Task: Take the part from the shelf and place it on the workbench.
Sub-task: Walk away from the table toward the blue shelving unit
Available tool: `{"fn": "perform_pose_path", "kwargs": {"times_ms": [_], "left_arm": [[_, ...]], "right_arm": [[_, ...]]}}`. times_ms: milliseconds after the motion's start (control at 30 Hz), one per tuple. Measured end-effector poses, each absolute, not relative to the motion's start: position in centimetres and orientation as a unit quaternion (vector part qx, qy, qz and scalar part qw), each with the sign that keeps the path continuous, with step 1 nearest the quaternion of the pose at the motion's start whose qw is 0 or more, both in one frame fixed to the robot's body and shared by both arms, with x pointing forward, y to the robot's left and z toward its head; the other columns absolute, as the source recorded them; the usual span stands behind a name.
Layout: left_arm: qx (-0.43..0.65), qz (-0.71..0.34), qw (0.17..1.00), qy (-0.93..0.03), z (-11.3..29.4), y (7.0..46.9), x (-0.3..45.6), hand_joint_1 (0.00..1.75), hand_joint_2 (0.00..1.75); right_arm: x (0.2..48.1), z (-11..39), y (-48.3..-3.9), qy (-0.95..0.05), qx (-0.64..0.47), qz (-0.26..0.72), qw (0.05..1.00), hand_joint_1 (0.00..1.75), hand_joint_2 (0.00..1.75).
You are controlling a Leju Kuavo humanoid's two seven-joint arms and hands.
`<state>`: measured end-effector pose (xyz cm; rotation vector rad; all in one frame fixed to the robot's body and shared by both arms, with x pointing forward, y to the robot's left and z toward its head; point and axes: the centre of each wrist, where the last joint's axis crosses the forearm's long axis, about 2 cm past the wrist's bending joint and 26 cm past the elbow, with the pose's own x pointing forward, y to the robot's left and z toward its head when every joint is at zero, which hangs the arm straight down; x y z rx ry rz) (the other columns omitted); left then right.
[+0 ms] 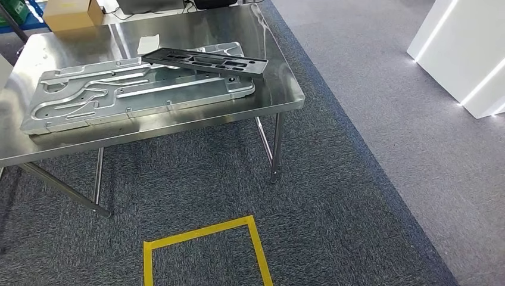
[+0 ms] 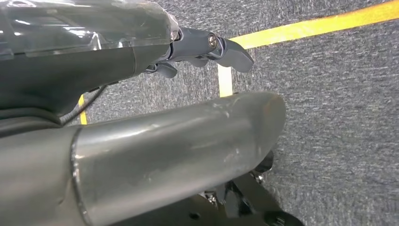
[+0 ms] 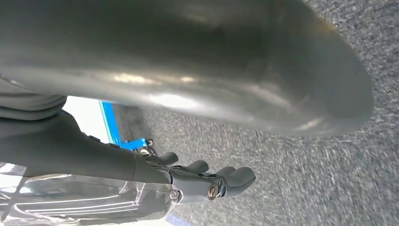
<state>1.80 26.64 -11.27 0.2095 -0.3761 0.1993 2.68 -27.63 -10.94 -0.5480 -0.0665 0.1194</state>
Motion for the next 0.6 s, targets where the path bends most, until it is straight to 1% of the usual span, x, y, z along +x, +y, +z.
{"fn": "perform_pose_path", "kwargs": {"times_ms": [600], "left_arm": [[0.100, 0.096, 0.975, -0.173, -11.29, 26.67, 1.60, 0.00, 0.00]], "right_arm": [[2.42, -11.02, -27.73, -0.021, -0.251, 0.064, 0.966, 0.00, 0.00]]}}
